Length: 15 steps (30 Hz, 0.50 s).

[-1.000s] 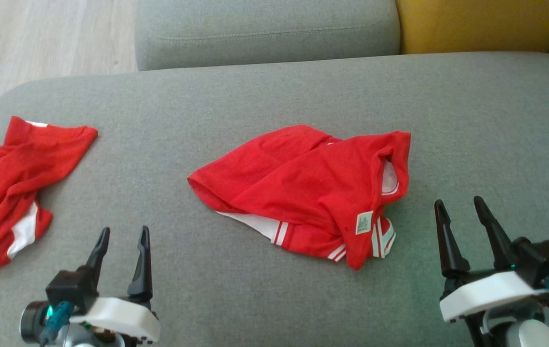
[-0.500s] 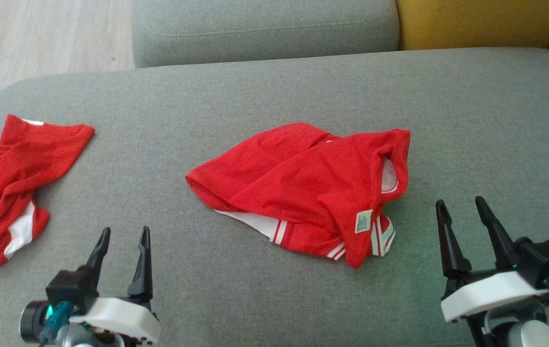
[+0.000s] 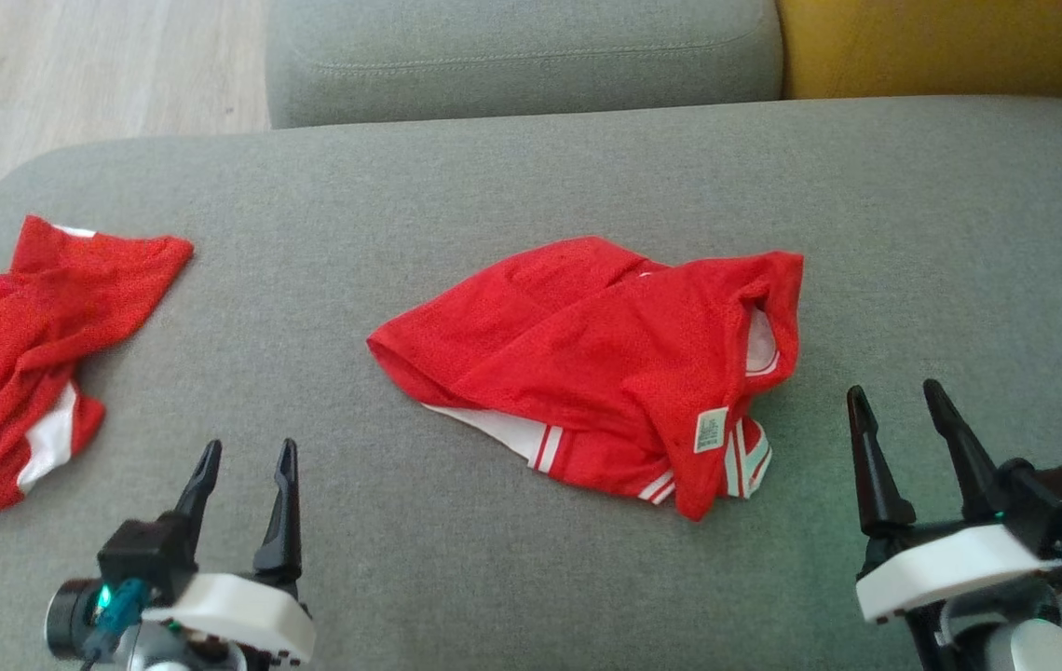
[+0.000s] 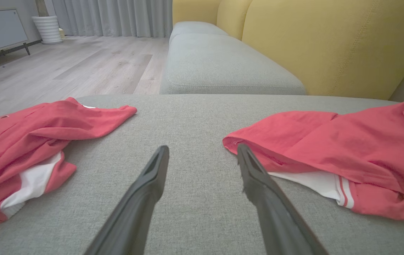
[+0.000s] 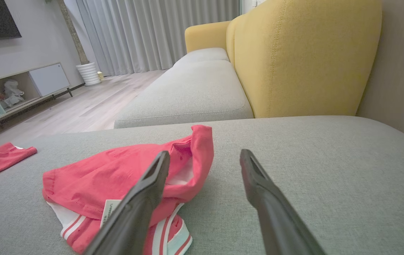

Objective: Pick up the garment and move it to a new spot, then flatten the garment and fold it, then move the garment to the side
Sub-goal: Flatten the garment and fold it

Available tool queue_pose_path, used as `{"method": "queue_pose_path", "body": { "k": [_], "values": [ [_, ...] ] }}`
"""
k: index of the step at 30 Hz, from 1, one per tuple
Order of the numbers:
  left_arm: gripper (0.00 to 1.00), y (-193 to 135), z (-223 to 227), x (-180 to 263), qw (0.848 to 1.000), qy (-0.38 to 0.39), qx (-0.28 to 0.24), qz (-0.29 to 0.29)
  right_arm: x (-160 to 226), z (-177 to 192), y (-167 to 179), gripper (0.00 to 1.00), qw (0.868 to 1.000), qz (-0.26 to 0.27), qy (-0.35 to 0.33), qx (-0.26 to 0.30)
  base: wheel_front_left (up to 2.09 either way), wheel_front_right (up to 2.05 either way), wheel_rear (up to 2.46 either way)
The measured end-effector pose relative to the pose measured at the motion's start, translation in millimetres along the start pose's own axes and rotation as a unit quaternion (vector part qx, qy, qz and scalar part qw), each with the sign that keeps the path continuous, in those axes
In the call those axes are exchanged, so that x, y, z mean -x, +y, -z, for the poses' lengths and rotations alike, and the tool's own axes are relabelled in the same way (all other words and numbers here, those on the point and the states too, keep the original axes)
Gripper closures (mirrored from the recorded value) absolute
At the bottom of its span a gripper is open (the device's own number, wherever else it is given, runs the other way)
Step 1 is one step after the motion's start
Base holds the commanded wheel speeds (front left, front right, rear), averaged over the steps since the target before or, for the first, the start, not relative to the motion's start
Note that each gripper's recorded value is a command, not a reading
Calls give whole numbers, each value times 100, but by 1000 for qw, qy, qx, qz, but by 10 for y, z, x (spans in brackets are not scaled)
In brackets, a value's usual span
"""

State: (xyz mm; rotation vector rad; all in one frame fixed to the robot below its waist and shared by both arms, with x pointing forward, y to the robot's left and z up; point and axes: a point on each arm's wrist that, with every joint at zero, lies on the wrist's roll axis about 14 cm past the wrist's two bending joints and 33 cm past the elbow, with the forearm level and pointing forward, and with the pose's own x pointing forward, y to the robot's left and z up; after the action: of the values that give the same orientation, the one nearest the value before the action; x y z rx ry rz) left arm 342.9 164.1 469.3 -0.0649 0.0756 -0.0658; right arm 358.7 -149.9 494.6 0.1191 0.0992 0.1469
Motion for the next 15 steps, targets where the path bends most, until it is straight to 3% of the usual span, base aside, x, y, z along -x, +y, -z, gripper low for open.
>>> {"method": "queue_pose_path", "body": {
  "k": [8,12,15],
  "values": [
    [0,-192,-87,-75,999,-14,-2,29,-42,19,13,0,1000,-3,3,0,0,0,0],
    [0,-695,-186,-220,994,-23,4,109,-83,50,11,0,1000,-4,9,-1,0,0,0],
    [0,-1230,-251,-316,981,-25,9,194,-129,71,4,0,1000,-4,13,-2,0,0,0]
  ]
}}
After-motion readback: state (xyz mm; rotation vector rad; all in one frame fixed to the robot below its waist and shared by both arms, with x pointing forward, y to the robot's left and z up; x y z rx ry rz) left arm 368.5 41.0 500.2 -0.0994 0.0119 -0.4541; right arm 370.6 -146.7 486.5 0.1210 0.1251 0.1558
